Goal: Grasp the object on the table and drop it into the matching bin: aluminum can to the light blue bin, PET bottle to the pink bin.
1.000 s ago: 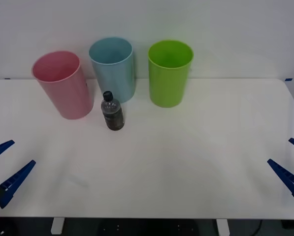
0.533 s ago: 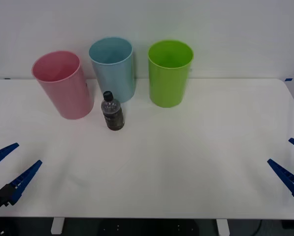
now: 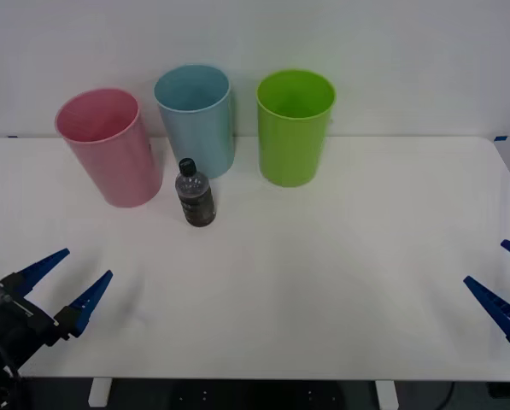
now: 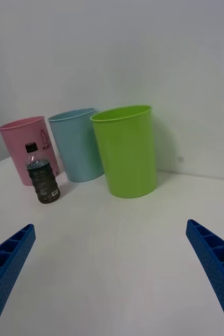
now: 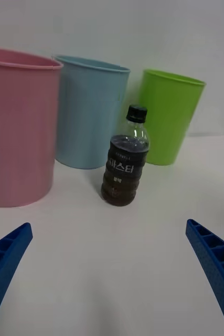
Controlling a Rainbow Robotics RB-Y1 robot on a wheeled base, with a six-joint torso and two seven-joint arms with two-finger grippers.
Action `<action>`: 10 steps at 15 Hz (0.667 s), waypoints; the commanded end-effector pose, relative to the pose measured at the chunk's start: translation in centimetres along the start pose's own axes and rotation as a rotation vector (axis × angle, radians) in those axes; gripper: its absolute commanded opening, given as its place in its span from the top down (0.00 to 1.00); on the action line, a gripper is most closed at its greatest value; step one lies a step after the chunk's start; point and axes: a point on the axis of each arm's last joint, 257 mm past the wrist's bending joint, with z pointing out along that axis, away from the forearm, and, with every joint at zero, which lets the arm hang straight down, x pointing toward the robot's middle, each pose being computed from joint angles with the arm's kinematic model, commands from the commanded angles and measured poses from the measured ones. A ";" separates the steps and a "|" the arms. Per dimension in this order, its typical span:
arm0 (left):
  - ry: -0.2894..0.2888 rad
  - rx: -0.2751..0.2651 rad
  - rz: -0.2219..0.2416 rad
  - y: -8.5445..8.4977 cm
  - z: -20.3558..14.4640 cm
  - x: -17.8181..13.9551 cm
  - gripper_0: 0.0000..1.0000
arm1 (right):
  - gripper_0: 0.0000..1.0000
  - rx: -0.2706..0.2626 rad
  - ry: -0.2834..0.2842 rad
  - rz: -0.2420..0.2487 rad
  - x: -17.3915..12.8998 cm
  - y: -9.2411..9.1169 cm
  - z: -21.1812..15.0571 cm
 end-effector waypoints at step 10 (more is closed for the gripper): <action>-0.011 -0.084 0.003 -2.6 7.0 2.0 0.00 | 0.00 0.000 0.000 0.000 0.0 0.0 0.0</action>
